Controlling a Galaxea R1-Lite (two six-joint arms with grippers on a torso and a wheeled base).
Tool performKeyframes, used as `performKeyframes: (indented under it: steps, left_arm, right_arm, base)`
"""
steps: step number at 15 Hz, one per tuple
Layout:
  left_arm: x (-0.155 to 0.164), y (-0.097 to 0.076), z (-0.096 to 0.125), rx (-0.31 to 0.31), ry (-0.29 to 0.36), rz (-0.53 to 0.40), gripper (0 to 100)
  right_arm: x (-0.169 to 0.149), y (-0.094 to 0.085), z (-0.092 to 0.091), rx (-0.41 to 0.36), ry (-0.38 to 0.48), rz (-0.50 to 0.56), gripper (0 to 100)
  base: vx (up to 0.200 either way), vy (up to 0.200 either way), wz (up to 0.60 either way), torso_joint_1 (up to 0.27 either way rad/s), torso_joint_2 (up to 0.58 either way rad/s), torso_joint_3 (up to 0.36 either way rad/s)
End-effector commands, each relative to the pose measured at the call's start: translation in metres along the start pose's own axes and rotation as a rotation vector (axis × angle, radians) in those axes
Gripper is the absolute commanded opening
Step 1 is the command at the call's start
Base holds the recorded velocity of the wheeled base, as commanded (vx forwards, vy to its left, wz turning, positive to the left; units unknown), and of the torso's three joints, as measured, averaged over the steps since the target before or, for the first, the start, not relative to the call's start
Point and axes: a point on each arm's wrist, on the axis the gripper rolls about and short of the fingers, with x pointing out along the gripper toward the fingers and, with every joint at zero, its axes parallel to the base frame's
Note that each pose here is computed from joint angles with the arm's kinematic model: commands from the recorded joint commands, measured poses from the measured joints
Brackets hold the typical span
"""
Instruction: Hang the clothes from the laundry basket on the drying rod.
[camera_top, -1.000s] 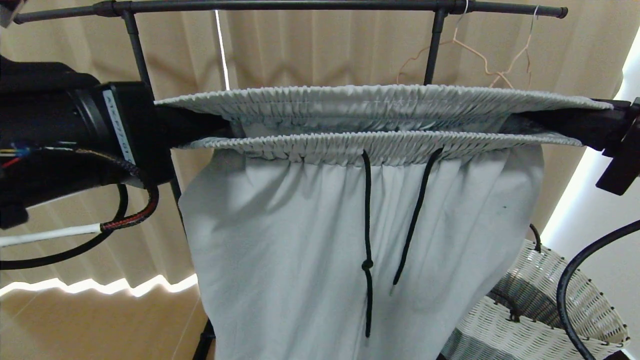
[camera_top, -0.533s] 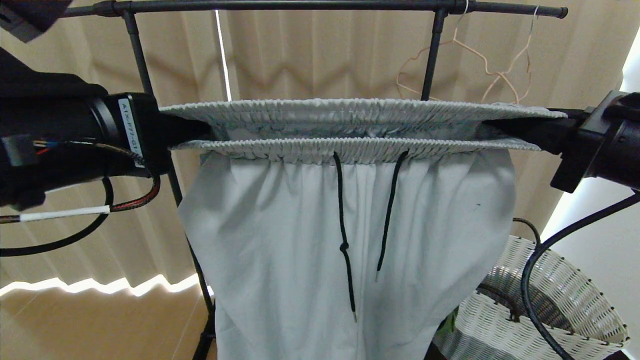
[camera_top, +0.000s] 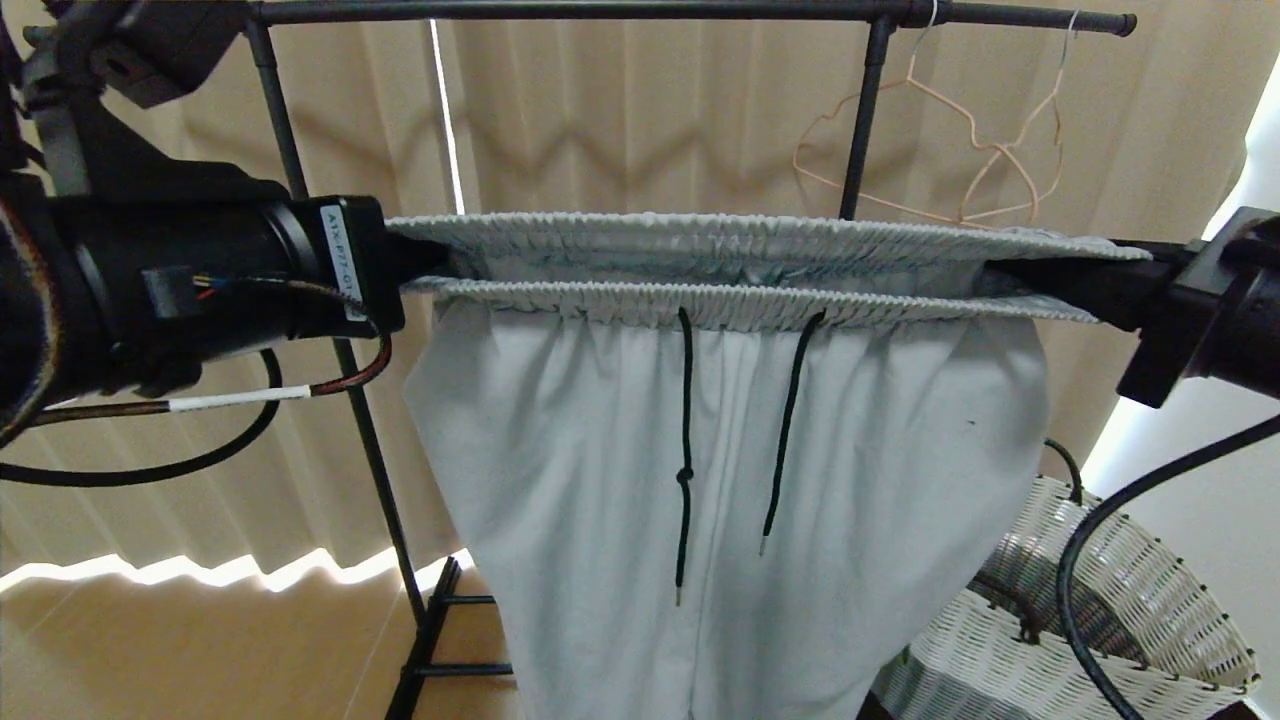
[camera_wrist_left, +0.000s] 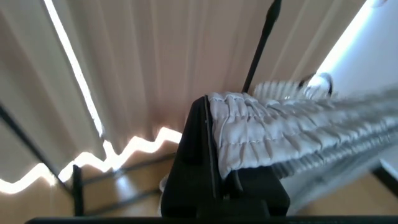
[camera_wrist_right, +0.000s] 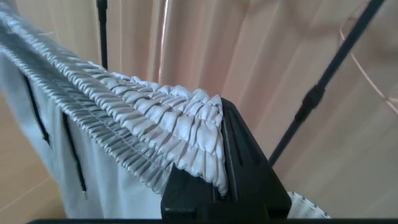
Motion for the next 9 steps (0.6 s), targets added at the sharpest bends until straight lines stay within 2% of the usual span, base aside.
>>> performKeyframes:
  steps: [1,3,5,9]
  left_arm:
    - [0.021,-0.004,-0.003,-0.001,0.001,0.004,0]
    - [0.034,-0.006,-0.009,0.001,0.017,0.008,0]
    - [0.04,-0.008,-0.009,-0.002,0.017,0.008,0]
    - [0.04,-0.008,-0.007,-0.001,0.001,0.004,0]
  right_arm:
    - [-0.027,0.003,-0.001,-0.001,-0.013,0.006,0]
    - [-0.036,0.01,-0.016,0.004,0.042,0.083,0]
    - [-0.038,0.013,-0.018,0.007,0.035,0.161,0]
    - [-0.034,0.013,-0.02,0.006,0.051,0.173,0]
  base:
    - [0.0,0.0,0.0,0.0,0.0,0.0]
    - [0.0,0.0,0.0,0.0,0.0,0.0]
    - [0.0,0.0,0.0,0.0,0.0,0.0]
    - [0.0,0.0,0.0,0.0,0.0,0.0]
